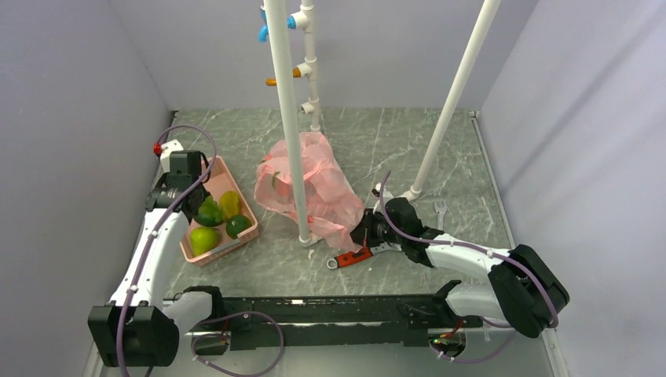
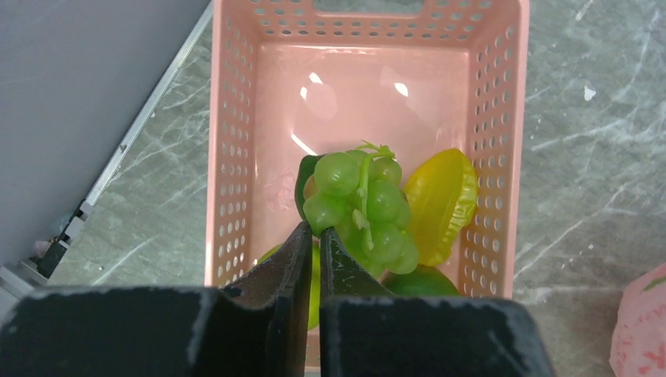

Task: Take the fake fruits out of the plastic bag
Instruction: Place the fake fruit in the bin.

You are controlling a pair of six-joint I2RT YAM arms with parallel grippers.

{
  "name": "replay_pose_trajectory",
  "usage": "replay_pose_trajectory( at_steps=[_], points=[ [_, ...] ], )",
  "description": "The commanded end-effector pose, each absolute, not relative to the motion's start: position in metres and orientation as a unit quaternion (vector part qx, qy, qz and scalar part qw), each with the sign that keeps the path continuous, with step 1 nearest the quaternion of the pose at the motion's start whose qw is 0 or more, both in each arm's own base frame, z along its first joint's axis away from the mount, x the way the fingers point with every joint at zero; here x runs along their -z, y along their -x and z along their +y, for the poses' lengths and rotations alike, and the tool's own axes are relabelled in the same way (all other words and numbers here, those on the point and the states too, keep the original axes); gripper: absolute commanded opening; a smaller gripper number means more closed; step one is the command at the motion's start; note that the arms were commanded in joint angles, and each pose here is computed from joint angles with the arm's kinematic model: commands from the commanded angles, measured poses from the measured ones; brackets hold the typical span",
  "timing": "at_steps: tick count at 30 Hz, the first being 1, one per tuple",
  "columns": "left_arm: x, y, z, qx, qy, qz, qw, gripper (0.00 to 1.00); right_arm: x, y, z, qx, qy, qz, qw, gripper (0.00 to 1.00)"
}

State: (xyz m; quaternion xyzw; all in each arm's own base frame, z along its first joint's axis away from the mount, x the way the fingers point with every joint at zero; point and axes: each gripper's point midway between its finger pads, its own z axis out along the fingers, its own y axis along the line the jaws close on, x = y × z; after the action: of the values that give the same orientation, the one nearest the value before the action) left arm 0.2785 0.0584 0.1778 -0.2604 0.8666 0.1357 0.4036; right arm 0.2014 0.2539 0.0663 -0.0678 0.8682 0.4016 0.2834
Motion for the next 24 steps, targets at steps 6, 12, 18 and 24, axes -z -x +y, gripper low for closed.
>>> replay_pose_trajectory(
  at_steps=[6,12,18,24],
  points=[
    [-0.189,-0.302,0.078,-0.094,0.296,0.846,0.433,0.11,-0.111,-0.232,0.273,-0.437,0.082,0.833,0.331,0.0],
    [-0.195,-0.316,0.074,-0.053,0.278,0.849,0.446,0.28,-0.116,-0.237,0.28,-0.447,0.085,0.828,0.327,0.0],
    [-0.186,-0.318,0.068,-0.02,0.27,0.859,0.434,0.64,-0.128,-0.243,0.282,-0.443,0.092,0.825,0.339,0.0],
    [-0.186,-0.315,0.051,0.021,0.237,0.861,0.45,0.75,-0.133,-0.259,0.282,-0.421,0.086,0.834,0.347,0.0]
  ],
)
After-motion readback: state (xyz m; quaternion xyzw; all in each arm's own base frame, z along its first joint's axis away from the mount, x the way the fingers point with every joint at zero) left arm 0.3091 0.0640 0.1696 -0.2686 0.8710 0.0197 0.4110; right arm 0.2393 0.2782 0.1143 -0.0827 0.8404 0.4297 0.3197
